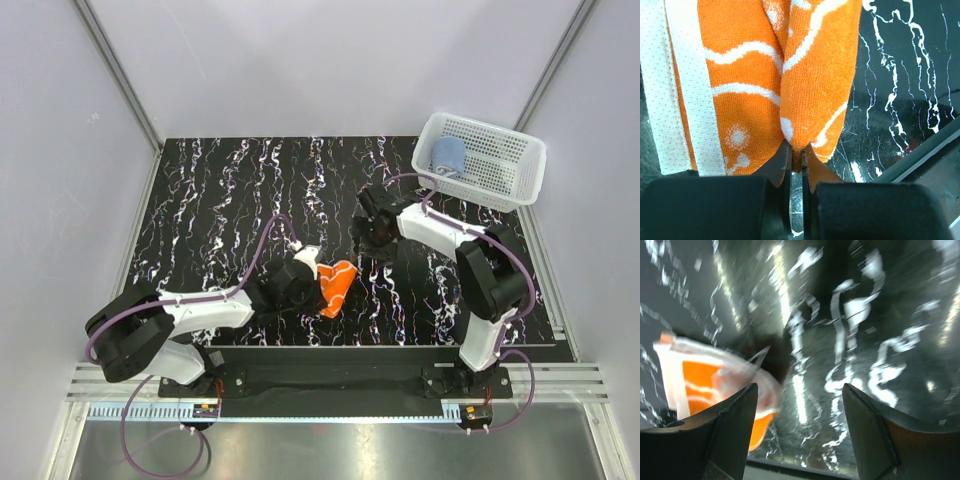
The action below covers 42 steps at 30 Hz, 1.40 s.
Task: Roll the towels
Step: Roll the towel
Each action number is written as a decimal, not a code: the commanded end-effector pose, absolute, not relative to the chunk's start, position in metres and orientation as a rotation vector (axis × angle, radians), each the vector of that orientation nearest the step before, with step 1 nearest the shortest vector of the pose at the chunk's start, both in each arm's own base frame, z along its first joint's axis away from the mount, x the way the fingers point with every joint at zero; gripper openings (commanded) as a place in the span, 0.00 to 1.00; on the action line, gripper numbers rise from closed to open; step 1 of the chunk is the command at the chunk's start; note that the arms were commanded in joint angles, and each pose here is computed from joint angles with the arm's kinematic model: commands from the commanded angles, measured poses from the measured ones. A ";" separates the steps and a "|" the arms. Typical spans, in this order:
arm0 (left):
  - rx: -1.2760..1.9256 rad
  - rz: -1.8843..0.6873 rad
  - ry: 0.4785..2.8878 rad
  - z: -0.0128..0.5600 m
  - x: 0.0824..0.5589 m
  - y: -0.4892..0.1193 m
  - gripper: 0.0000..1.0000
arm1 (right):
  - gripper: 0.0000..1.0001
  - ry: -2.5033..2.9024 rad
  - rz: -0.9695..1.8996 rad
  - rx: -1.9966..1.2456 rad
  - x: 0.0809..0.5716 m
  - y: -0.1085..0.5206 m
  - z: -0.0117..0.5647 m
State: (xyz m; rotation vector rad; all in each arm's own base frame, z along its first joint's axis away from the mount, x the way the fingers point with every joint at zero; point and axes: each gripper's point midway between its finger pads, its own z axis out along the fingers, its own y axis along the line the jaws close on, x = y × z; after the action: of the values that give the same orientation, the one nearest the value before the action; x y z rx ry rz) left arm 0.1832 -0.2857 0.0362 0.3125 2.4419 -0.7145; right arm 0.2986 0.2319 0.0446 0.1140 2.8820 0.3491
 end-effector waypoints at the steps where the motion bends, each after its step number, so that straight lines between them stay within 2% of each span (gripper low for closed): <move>1: 0.297 -0.679 2.456 0.030 0.180 -0.275 0.00 | 0.76 2.745 0.372 0.129 0.328 0.220 0.073; 6: 0.272 -0.702 2.457 0.029 0.178 -0.276 0.00 | 0.79 2.486 0.703 0.124 0.333 0.243 0.128; 13: 0.235 -0.715 2.448 0.031 0.181 -0.275 0.00 | 0.76 2.447 1.139 0.130 0.279 0.270 0.095; 19: 0.166 -0.683 2.443 0.034 0.185 -0.268 0.00 | 0.74 2.468 1.244 0.114 0.247 0.287 0.061; 28: 0.125 -0.659 2.449 0.031 0.185 -0.257 0.00 | 0.68 2.500 1.250 0.081 0.242 0.313 0.030; 29: 0.125 -0.664 2.448 0.031 0.185 -0.257 0.00 | 0.66 2.503 1.254 0.083 0.241 0.315 0.026; 31: 0.116 -0.671 2.444 0.032 0.185 -0.256 0.00 | 0.55 2.503 1.262 0.077 0.239 0.318 0.024; 32: 0.115 -0.675 2.442 0.032 0.185 -0.256 0.00 | 0.48 2.503 1.269 0.079 0.239 0.319 0.022; 33: 0.117 -0.673 2.443 0.032 0.185 -0.256 0.00 | 0.34 2.504 1.270 0.078 0.238 0.320 0.020; 35: 0.121 -0.676 2.447 0.032 0.185 -0.256 0.00 | 0.24 2.506 1.276 0.079 0.237 0.322 0.019; 37: 0.145 -0.676 2.450 0.034 0.185 -0.257 0.07 | 0.18 2.512 1.270 0.081 0.237 0.322 0.020; 42: 0.219 -0.582 2.461 0.039 0.186 -0.255 0.34 | 0.15 2.592 1.043 0.128 0.239 0.299 0.027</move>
State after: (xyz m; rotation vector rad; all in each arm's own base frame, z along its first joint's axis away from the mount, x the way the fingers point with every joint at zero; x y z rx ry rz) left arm 0.1801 -0.2591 0.0320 0.1704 2.4752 -0.6663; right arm 0.2413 0.3147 0.0264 0.1191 2.5232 1.2363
